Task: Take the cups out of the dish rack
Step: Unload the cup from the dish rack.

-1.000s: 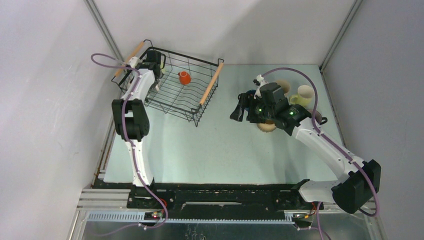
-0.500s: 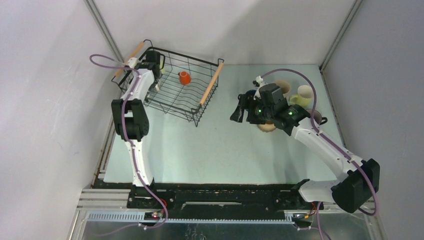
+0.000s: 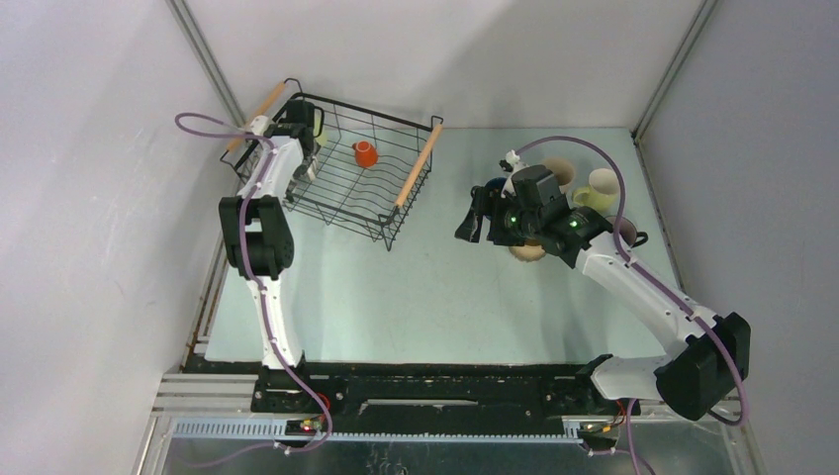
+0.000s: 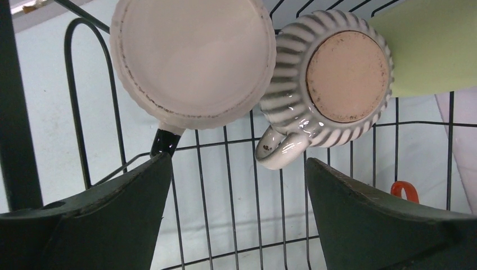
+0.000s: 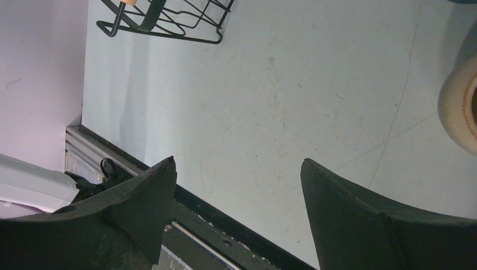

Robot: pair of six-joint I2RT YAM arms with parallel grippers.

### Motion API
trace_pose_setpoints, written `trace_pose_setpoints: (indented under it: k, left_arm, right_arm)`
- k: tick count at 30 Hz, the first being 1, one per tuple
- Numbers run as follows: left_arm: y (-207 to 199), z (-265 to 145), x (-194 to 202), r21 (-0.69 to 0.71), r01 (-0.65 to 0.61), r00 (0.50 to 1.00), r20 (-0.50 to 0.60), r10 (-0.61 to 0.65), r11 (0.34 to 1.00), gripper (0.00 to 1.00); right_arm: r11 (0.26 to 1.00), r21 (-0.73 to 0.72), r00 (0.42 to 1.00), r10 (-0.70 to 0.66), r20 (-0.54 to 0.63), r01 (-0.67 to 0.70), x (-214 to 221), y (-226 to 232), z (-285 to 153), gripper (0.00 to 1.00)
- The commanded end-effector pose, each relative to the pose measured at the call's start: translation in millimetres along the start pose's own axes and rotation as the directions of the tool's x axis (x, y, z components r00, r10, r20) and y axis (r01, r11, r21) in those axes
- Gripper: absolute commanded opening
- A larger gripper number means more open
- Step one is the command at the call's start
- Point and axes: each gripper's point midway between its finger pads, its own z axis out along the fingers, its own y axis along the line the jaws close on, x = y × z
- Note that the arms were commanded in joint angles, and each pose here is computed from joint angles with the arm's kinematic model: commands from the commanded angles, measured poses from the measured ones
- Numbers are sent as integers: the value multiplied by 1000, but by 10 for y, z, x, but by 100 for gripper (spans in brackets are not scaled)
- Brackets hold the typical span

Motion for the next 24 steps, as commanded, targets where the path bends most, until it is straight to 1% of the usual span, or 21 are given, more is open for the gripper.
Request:
trace_pose_setpoints:
  k: [1,5,12,24]
  left_arm:
    - [-113,-95,-133,39,76,997,1,-76,996,95]
    - [-127,-88,-133,42,74,997,0,-74,996,95]
    - [-74,-121,-268,24,40,998,57,-41,999,95]
    - [-84,-97,-318,11,26,996,80,-27,1000,95]
  right_arm:
    - [1000,-12,1000,-20,8,20,-27,8,28,88]
    - [1000,-9,1000,-18,6,19,-21,1,31,88]
    - [1000,-11,1000,-18,6,18,-19,6,34,88]
    - [1000,-3,1000,-23,2,23,-11,-17,40,88]
